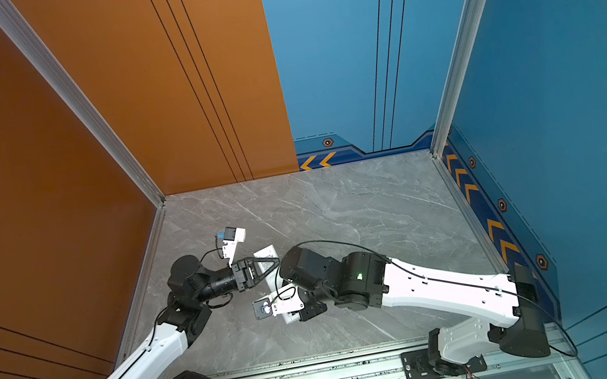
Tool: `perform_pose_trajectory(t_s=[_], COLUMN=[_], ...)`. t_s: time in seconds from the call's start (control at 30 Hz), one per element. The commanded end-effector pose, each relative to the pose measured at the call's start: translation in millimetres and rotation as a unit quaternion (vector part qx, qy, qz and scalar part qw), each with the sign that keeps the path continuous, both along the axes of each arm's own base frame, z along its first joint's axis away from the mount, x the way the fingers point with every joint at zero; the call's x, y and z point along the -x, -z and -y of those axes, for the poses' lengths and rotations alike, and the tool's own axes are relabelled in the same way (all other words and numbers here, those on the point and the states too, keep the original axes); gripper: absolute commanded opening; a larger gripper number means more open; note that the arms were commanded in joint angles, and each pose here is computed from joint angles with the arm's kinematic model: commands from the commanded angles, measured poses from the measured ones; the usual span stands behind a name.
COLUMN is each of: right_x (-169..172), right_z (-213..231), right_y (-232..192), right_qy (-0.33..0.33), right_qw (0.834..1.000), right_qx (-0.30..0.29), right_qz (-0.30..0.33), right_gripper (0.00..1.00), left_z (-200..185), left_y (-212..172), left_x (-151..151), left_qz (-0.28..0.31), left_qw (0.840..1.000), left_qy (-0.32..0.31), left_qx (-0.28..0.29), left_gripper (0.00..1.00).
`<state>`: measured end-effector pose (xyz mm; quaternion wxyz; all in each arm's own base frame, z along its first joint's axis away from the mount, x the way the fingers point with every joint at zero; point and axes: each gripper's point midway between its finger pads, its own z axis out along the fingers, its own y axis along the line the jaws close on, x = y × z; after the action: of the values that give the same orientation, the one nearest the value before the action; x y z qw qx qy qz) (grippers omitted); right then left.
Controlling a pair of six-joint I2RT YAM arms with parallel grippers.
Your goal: Load the batteries into the remote control
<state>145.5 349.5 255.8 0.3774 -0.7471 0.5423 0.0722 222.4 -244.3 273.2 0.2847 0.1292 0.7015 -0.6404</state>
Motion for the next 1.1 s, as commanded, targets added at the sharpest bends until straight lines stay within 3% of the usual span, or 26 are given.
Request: perform_pose_trajectory(t_s=[0.0, 1.07], right_x=[-3, -1], right_z=[1, -1], right_y=[-3, 11], right_qy=[0.003, -0.004], right_qw=[1.000, 0.999], right_qx=[0.010, 0.032], right_qz=[0.011, -0.004], right_gripper=[0.24, 0.19], left_z=[4, 2], left_y=[-15, -13], left_x=[5, 3], left_qz=[0.028, 0.021], left_qw=[0.999, 1.000], left_qy=[0.019, 0.013], left_qx=[0.007, 0.003], left_gripper=[0.00, 0.00])
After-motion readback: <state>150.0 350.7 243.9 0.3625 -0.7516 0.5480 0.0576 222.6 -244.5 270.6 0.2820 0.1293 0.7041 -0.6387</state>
